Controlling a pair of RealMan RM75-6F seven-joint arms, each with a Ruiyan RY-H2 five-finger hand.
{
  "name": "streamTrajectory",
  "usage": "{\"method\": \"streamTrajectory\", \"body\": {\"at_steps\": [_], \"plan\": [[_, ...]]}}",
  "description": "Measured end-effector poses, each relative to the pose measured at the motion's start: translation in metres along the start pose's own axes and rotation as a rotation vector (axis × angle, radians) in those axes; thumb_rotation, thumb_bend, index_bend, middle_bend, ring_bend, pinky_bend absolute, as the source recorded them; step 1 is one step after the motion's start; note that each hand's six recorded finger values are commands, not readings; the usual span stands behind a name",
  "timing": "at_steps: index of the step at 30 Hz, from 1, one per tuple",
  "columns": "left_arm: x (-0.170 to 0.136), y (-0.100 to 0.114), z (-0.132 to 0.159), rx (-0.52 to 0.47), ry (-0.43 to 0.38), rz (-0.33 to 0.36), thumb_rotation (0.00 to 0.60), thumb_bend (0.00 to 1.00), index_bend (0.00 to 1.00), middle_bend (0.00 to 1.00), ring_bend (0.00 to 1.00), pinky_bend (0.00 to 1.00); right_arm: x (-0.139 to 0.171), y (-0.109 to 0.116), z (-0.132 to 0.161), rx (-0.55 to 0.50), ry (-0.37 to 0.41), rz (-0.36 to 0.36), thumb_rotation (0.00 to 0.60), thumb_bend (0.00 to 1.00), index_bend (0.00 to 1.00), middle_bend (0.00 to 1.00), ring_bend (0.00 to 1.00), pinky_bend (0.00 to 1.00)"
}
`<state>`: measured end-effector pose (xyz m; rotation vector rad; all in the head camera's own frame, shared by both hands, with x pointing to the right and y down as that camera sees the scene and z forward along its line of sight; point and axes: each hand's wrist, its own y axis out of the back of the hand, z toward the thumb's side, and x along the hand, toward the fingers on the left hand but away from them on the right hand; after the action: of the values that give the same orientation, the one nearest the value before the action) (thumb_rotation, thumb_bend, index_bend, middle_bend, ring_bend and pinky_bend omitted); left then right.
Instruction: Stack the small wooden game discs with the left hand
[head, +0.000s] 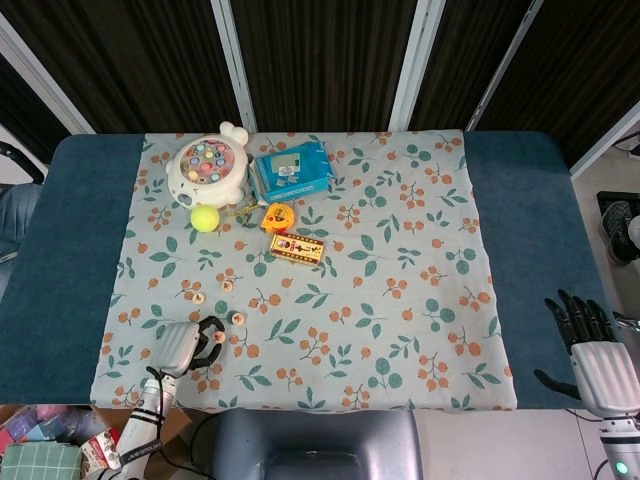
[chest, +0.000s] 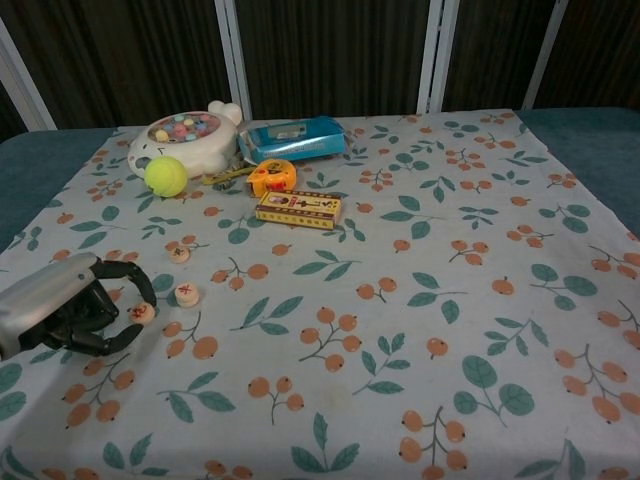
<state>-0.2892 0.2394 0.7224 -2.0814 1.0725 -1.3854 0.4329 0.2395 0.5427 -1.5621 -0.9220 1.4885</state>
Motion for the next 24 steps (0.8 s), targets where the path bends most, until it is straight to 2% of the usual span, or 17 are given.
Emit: {"method": "streamTrajectory", "body": {"at_steps": [4, 8, 24], "plan": [[0.017, 0.019, 0.011, -0.038, -0.011, 0.048, 0.600, 0.41, 0.52, 1.00, 1.00, 1.00, 0.000, -0.001, 0.001, 0.002, 0.000, 0.004, 0.600, 0.20, 0.00, 0.00, 0.00, 0.00], [0.031, 0.026, 0.019, -0.052, -0.004, 0.060, 0.600, 0.41, 0.51, 1.00, 1.00, 1.00, 0.000, -0.002, 0.001, 0.005, 0.002, 0.006, 0.600, 0.20, 0.00, 0.00, 0.00, 0.00], [0.040, 0.006, 0.030, -0.013, 0.002, 0.007, 0.600, 0.41, 0.48, 1.00, 1.00, 1.00, -0.002, -0.001, 0.000, 0.007, -0.001, 0.006, 0.600, 0.20, 0.00, 0.00, 0.00, 0.00]]}}
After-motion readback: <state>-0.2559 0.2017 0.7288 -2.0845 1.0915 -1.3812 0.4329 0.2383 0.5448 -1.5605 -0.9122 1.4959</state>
